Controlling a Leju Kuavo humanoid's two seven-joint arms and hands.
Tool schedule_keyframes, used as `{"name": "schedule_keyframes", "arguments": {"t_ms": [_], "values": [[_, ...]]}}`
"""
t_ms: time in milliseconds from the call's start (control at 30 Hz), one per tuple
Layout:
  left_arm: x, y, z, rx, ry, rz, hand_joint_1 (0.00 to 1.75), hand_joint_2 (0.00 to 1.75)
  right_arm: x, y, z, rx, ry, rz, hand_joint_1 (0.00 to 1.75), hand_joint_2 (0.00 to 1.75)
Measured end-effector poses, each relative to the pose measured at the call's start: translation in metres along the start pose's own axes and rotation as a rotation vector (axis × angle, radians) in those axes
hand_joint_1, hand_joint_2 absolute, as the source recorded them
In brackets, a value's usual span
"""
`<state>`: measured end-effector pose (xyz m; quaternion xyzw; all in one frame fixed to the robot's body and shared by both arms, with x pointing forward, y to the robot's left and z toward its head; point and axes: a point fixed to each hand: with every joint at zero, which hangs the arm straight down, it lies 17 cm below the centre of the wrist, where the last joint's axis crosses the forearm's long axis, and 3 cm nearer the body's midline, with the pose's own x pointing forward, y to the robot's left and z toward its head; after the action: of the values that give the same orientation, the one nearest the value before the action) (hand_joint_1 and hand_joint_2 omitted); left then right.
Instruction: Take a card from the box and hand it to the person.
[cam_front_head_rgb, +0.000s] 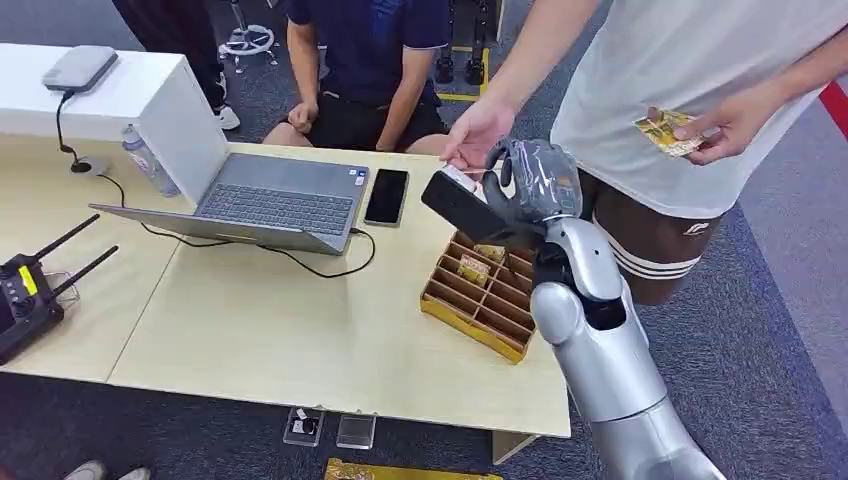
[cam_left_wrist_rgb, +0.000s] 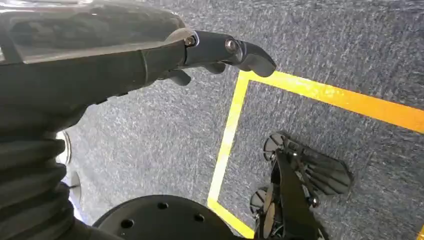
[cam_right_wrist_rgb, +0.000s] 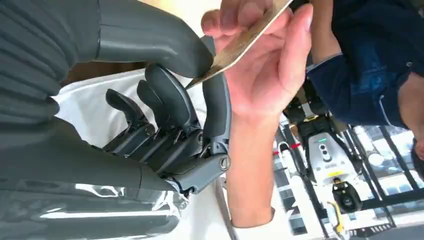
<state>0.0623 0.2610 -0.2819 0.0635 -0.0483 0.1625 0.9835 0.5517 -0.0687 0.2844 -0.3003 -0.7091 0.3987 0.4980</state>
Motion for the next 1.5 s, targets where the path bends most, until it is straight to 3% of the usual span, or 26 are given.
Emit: {"name": "schedule_keyframes", "arguments": {"t_ms": [333, 367, 400, 433, 467, 500, 533, 833, 1133, 1200, 1333, 1500], "values": [[0.002, -0.002, 0.000, -0.024, -0.002, 0.034, 0.00, 1.75, -0.012, 0.018, -0.008, 0.041, 0.034, 0.017, 1.59, 1.75], [0.003, -0.002, 0.000, -0.029, -0.002, 0.035, 0.00, 0.00, -0.012, 0.019, -0.008, 0.043, 0.035, 0.018, 0.44, 1.75], [0.003, -0.003, 0.000, -0.033, -0.003, 0.035, 0.00, 0.00, -0.013, 0.020, -0.008, 0.046, 0.035, 0.019, 0.05, 1.75], [0.003, -0.003, 0.000, -0.035, -0.001, 0.035, 0.00, 0.00, -0.013, 0.022, -0.008, 0.049, 0.037, 0.020, 0.00, 1.75], [0.003, -0.002, 0.000, -0.035, -0.001, 0.031, 0.00, 1.75, -0.013, 0.023, -0.008, 0.052, 0.037, 0.023, 0.00, 1.75], [0.003, -0.002, 0.000, -0.034, -0.001, 0.027, 0.00, 1.75, -0.014, 0.024, -0.008, 0.052, 0.038, 0.025, 0.00, 1.75], [0.003, 0.000, 0.000, -0.029, -0.001, 0.022, 0.00, 0.00, -0.014, 0.024, -0.008, 0.051, 0.037, 0.027, 0.00, 1.75], [0.006, 0.006, -0.001, -0.003, -0.017, 0.044, 0.00, 0.00, -0.011, 0.015, -0.007, 0.008, 0.022, 0.023, 0.00, 1.75], [0.006, 0.007, -0.001, 0.004, -0.021, 0.052, 0.00, 0.00, -0.011, -0.044, 0.010, -0.193, -0.067, -0.096, 0.00, 1.75], [0.006, 0.008, -0.001, 0.008, -0.020, 0.055, 0.00, 0.00, -0.016, -0.064, 0.019, -0.292, -0.089, -0.140, 0.00, 1.75], [0.003, 0.008, -0.001, 0.007, -0.016, 0.055, 0.00, 0.00, -0.074, -0.111, 0.055, -0.507, -0.084, -0.396, 0.00, 1.75], [-0.001, 0.007, -0.001, 0.023, 0.002, 0.082, 0.00, 0.00, -0.211, -0.108, 0.107, -0.594, 0.039, -0.762, 0.00, 1.75]]}}
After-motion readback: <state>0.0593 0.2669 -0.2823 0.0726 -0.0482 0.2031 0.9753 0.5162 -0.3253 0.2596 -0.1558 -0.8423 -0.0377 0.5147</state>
